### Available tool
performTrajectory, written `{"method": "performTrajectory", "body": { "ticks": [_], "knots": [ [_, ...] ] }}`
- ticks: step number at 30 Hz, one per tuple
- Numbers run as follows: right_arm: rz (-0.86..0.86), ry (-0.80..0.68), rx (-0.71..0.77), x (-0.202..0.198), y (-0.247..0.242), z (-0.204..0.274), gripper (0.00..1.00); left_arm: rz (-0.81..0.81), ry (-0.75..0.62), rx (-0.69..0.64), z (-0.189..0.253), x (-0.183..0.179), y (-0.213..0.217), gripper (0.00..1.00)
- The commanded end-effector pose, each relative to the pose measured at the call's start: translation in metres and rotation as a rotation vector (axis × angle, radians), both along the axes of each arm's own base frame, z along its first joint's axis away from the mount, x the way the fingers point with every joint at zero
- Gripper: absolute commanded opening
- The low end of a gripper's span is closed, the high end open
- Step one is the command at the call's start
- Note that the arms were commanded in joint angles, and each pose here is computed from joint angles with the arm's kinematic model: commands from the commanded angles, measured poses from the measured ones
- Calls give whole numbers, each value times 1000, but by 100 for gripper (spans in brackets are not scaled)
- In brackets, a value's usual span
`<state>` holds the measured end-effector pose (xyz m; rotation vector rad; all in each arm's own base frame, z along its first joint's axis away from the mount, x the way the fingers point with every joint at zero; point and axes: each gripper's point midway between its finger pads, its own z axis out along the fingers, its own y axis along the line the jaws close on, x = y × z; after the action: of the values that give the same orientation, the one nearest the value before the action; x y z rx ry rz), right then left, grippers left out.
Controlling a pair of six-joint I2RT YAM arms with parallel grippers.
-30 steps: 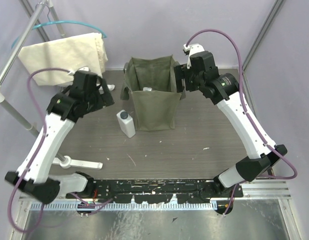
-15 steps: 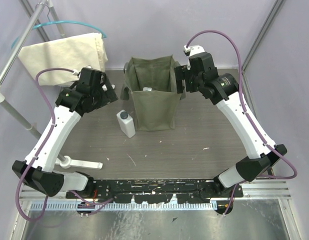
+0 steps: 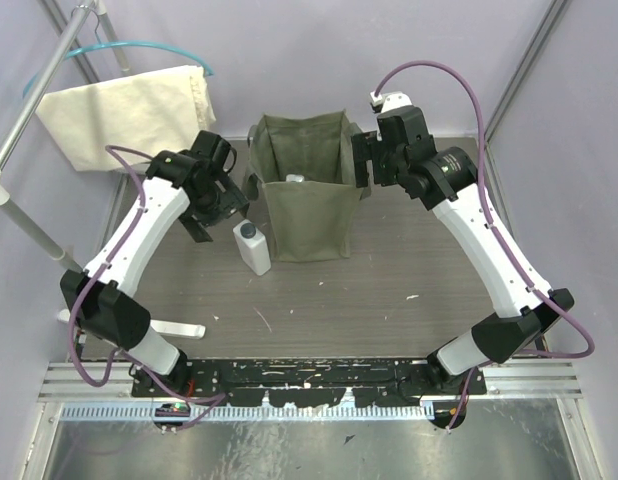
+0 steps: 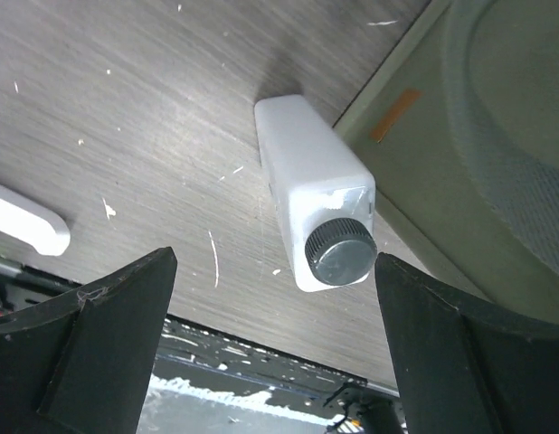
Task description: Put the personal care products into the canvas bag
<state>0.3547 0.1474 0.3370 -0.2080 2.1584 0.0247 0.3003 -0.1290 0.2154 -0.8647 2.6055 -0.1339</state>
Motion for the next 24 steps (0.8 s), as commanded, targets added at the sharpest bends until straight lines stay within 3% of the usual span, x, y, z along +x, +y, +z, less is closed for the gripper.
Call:
{"method": "performTrajectory", "body": {
  "ticks": [1, 6, 24],
  "knots": [
    [-22, -34, 11, -3, -4, 10, 89, 117, 63, -34, -9, -8, -3, 98],
    [-20, -29, -7, -1, -5, 6, 89, 129, 38, -6, -16, 8, -7, 98],
    [-26, -18, -39, 8, -4, -5, 90, 144, 184, 17, -83, 6, -31, 98]
  ]
}}
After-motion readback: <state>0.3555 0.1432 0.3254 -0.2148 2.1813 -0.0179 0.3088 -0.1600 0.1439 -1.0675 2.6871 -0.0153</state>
